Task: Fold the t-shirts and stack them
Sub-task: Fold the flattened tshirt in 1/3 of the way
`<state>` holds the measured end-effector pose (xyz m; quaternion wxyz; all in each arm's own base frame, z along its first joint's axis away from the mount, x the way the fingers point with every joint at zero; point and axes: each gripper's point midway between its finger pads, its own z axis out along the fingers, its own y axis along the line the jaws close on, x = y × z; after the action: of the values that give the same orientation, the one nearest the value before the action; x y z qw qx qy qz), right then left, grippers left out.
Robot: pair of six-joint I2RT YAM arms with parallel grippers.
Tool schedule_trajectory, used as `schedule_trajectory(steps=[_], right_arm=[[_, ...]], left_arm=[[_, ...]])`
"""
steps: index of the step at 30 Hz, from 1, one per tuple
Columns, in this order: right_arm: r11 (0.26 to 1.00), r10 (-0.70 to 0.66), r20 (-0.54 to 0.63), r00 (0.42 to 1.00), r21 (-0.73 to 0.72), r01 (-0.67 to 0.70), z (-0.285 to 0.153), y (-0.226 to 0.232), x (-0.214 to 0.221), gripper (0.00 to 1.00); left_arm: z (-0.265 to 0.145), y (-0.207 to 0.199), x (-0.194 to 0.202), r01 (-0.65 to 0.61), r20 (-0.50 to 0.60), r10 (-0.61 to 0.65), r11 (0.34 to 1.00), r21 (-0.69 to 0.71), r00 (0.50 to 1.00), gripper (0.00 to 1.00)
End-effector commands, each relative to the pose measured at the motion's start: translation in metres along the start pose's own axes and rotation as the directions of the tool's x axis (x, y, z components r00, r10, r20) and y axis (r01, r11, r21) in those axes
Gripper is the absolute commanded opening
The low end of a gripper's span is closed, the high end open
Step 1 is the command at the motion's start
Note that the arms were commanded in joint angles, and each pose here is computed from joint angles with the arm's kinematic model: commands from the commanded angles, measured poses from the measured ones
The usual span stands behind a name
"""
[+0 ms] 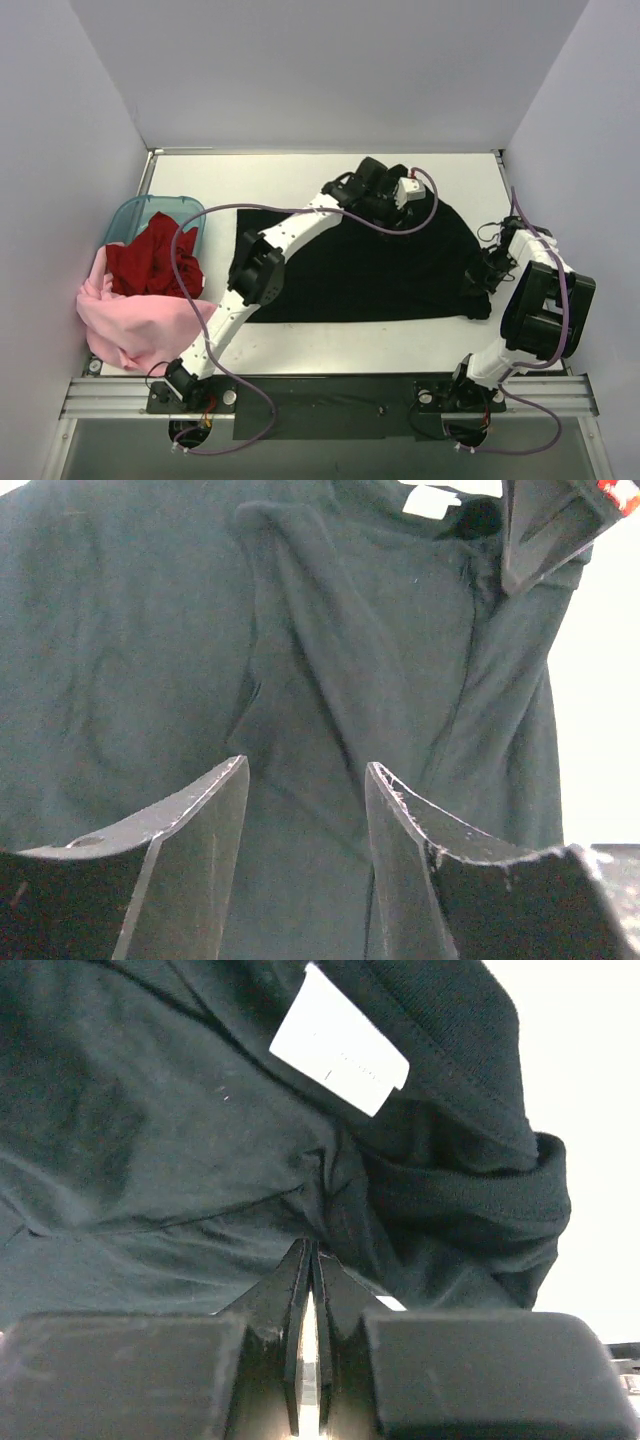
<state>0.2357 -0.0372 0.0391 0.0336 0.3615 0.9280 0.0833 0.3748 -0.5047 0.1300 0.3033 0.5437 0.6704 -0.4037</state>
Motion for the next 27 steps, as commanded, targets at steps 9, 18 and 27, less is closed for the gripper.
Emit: schedule_trajectory(steps=[9,18,27], right_arm=[[0.994,0.079,-0.038,0.996,0.079,-0.075,0.022,-0.025,0.006,0.0],[0.995,0.077,-0.04,0.996,0.074,-0.074,0.022,-0.024,0.004,0.0],[0.996,0.066,-0.002,0.998,0.064,-0.065,0.013,-0.022,-0.001,0.0]], left_arm=[[0.072,-0.012,-0.025,-0.24,0.205,0.218,0.967,0.088,0.954,0.69],[0.087,0.032,-0.005,-0.164,0.14,0.18,0.98,-0.114,0.974,0.61],[0.081,0.022,0.033,-0.141,-0.058,0.134,0.978,-0.154,0.989,0.58]])
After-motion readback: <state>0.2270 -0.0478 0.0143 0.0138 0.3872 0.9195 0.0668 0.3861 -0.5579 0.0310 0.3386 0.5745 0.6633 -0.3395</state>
